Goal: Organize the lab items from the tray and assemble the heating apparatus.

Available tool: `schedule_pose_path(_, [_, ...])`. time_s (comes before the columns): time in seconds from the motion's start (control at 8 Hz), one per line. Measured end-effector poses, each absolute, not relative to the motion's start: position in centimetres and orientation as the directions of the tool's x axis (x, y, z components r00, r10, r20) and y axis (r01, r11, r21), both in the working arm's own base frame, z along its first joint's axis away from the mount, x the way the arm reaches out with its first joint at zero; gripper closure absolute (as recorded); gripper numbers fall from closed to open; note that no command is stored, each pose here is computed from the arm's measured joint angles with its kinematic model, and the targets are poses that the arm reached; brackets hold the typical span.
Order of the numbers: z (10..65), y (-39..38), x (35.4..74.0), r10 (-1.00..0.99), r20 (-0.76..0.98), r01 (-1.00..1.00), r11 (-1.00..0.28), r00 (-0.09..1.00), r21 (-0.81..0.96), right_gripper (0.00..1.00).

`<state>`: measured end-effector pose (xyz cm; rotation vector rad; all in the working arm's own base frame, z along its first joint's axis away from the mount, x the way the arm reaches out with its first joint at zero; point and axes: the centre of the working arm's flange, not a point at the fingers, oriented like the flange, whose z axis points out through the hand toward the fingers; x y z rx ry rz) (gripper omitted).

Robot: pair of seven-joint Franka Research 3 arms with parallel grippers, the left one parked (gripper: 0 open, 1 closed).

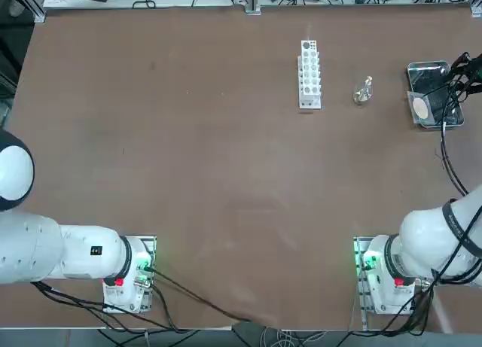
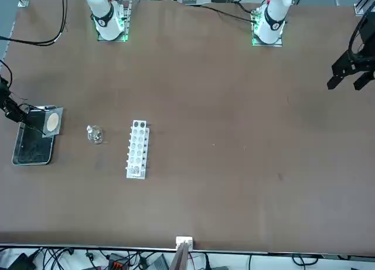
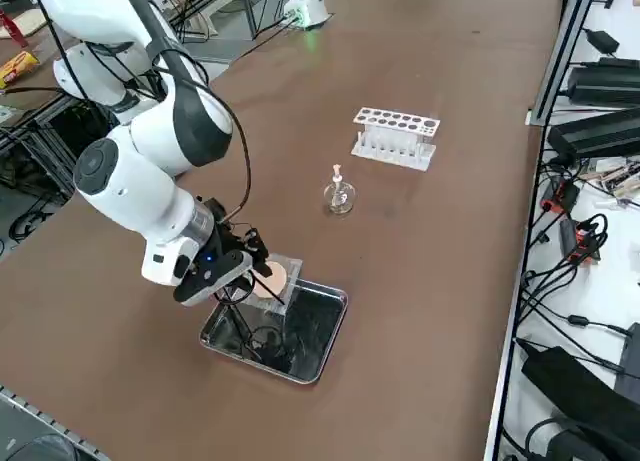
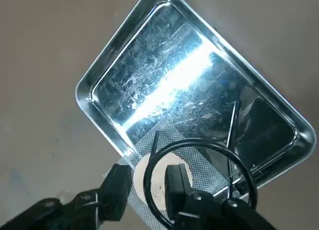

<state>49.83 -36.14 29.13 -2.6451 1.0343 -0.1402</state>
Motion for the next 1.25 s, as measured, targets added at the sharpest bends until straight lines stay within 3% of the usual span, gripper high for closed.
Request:
schedule_pose_path(0.62, [29.12, -36.19, 49.78, -0.672, -0.017, -0.645, -0.702, 0.74, -0.301, 0.7])
schedule_pose_path(1.25, [29.14, -36.26, 49.75, -0.662, -0.014, -0.638, -0.716, 0.749, -0.285, 0.78])
